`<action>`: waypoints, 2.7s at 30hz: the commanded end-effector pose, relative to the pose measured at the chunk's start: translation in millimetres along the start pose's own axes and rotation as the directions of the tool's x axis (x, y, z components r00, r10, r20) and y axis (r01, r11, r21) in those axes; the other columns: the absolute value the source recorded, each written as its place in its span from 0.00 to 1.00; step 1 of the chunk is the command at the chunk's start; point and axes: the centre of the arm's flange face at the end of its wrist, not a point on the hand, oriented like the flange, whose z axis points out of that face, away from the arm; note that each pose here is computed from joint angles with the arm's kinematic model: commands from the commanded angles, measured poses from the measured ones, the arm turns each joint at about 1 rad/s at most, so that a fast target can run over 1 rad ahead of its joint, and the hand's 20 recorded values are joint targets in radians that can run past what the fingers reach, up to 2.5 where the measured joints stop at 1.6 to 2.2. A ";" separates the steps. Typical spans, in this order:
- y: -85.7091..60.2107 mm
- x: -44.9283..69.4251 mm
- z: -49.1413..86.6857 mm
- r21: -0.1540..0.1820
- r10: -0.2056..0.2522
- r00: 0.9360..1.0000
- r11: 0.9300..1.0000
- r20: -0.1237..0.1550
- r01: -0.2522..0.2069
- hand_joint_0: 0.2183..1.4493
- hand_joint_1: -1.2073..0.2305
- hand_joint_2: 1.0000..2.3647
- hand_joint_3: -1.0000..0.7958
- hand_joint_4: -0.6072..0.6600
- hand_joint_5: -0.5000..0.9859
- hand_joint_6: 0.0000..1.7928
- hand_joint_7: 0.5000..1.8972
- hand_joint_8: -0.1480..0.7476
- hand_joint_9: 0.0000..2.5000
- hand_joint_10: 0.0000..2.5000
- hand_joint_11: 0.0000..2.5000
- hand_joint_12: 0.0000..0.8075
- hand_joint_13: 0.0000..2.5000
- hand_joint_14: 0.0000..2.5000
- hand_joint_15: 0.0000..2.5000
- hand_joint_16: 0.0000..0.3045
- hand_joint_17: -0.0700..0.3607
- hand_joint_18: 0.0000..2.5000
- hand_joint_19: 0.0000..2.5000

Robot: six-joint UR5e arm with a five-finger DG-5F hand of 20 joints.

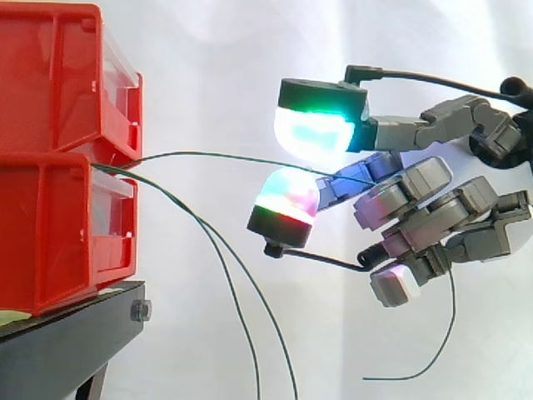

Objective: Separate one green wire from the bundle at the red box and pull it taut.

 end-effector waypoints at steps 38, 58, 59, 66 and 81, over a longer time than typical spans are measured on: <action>17.0 -4.3 3.4 -0.031 0.025 1.000 0.999 0.006 -0.024 0.29 0.46 0.01 0.33 0.59 0.22 0.50 0.35 0.46 0.52 0.29 0.63 0.38 0.56 0.45 0.48 0.19 0.47 0.39 0.39; -25.5 -11.5 4.2 -0.020 -0.009 0.998 1.000 0.056 0.010 0.26 0.48 0.00 0.29 0.60 0.22 0.49 0.34 0.48 0.52 0.30 0.63 0.39 0.57 0.44 0.47 0.20 0.48 0.40 0.38; -24.9 -12.3 5.1 -0.027 -0.005 0.998 1.000 0.058 0.007 0.26 0.48 0.00 0.29 0.60 0.22 0.49 0.34 0.47 0.52 0.30 0.63 0.39 0.57 0.44 0.47 0.20 0.48 0.40 0.38; -15.8 -13.9 6.9 -0.041 0.003 0.998 0.999 0.062 0.000 0.26 0.49 0.00 0.29 0.60 0.22 0.49 0.34 0.47 0.52 0.29 0.63 0.39 0.57 0.44 0.47 0.20 0.48 0.40 0.38; 4.5 -10.1 6.5 -0.049 -0.001 0.998 0.999 0.058 0.004 0.31 0.41 0.01 0.39 0.59 0.22 0.50 0.38 0.46 0.52 0.28 0.65 0.37 0.57 0.42 0.49 0.19 0.47 0.39 0.39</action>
